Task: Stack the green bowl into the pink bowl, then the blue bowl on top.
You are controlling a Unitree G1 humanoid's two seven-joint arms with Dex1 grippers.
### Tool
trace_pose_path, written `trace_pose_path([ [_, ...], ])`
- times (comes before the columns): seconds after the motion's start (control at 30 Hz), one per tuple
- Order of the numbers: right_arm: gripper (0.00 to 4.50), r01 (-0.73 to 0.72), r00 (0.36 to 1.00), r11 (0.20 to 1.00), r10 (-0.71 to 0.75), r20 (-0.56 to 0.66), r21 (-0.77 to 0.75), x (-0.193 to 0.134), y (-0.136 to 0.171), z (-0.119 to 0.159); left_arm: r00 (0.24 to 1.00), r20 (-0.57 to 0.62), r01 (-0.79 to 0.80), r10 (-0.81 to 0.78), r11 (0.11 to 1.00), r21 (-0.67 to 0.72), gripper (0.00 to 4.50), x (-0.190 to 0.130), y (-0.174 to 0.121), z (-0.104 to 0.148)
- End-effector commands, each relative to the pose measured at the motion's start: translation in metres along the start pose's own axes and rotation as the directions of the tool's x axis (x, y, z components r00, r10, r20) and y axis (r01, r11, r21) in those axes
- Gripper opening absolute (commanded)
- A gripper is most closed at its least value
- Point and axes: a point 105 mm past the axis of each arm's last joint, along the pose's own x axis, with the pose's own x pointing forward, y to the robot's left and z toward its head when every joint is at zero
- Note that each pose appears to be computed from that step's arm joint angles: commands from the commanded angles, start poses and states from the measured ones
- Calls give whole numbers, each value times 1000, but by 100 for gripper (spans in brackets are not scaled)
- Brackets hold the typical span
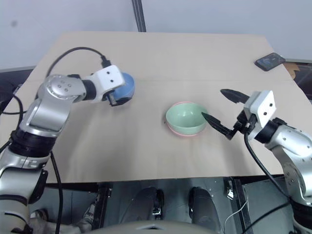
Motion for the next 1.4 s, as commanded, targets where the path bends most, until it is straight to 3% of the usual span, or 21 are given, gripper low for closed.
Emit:
trace_pose_path([
  [0.03,450,-57,997,998,58,54,-20,7,0,10,997,-15,-76,76,997,-14,434,-9,8,5],
  [0.47,450,-119,991,993,119,67,-6,15,4,4,989,-124,-78,82,996,38,434,16,-13,-5],
  [0.57,450,-120,990,993,120,72,-9,16,5,5,986,-134,-92,97,995,47,363,19,-10,-6],
  [0.8,450,-111,992,994,112,65,-11,15,3,2,988,-114,-100,106,993,60,6,22,-8,-2],
  [0.87,450,-105,993,994,105,59,-11,14,2,1,990,-103,-94,101,993,67,6,22,-9,-1],
  [1.03,450,-72,996,997,72,48,-10,11,-3,-2,995,58,-85,79,990,114,6,18,-11,26],
  [1.07,450,-57,997,998,57,43,-9,10,-5,-3,985,169,-61,38,989,133,6,13,-17,44],
  [1.13,450,-15,999,1000,16,29,-6,5,-9,-7,903,426,-38,-45,982,183,6,-8,-29,87],
  [1.2,450,28,999,1000,-28,16,-10,-1,-12,-10,802,569,16,-185,957,289,6,-28,-46,112],
  [1.33,450,84,996,996,-84,-13,-21,-16,-8,-14,619,675,81,-403,887,456,6,-49,-69,135],
  [1.4,450,105,994,994,-106,-33,-23,-25,-5,-14,564,660,129,-496,842,524,6,-51,-77,137],
])
